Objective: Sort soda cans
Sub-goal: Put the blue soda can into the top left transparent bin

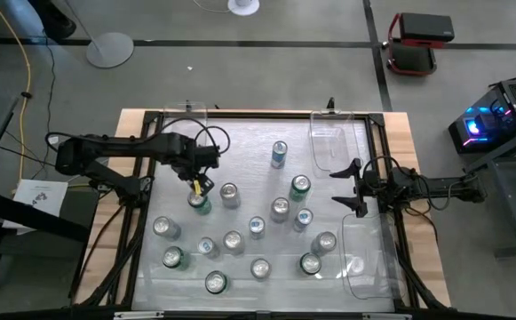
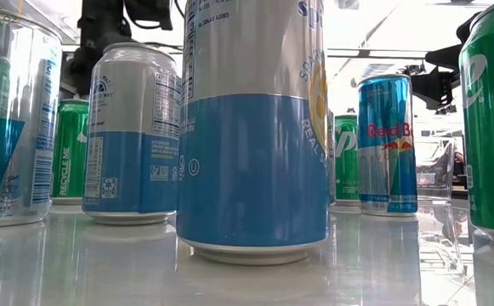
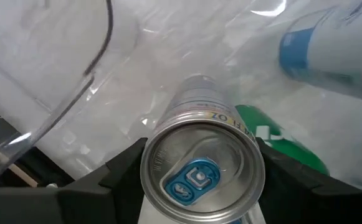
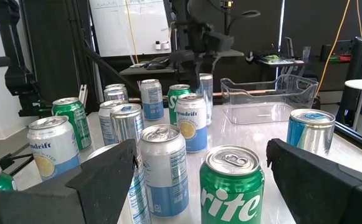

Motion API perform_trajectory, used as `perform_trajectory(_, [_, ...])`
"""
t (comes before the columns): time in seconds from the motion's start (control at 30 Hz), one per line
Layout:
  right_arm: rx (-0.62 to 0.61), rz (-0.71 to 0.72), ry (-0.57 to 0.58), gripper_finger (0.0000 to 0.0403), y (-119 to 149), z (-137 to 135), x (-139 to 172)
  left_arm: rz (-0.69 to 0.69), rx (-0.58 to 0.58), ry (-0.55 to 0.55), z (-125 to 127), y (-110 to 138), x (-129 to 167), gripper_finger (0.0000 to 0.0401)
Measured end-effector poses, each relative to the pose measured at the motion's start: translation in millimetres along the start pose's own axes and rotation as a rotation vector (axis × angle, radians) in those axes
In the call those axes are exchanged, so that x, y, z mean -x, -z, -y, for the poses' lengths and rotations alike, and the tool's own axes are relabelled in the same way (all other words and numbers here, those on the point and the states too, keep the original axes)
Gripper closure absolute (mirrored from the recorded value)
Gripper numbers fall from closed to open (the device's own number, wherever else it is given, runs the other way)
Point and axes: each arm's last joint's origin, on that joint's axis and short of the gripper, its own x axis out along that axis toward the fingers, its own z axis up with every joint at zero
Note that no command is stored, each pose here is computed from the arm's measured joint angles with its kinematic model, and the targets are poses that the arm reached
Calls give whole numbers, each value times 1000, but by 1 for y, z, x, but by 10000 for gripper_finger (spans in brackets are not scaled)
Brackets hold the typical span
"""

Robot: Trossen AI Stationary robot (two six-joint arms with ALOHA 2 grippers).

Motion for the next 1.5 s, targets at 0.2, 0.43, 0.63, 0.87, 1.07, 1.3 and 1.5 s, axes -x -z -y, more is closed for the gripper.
perform_trajectory(0.2, [0, 0, 0, 53, 0, 0, 0, 61, 27, 40, -5, -11, 44, 174])
perform_trajectory(0.43, [0, 0, 0, 53, 0, 0, 0, 218, 109, 89, -28, -23, 110, 174])
perform_trajectory(0.63, [0, 0, 0, 53, 0, 0, 0, 334, 251, -10, -71, -37, 135, 174])
perform_trajectory(0.87, [0, 0, 0, 53, 0, 0, 0, 167, 315, -126, -110, -65, 98, 174])
perform_trajectory(1.07, [0, 0, 0, 53, 0, 0, 0, -1, 286, -111, -112, -89, 51, 174])
perform_trajectory(1.3, [0, 0, 0, 53, 0, 0, 0, -145, 223, -124, -97, -99, 8, 174])
perform_trajectory(1.5, [0, 0, 0, 53, 0, 0, 0, -127, 212, -123, -82, -97, -2, 174])
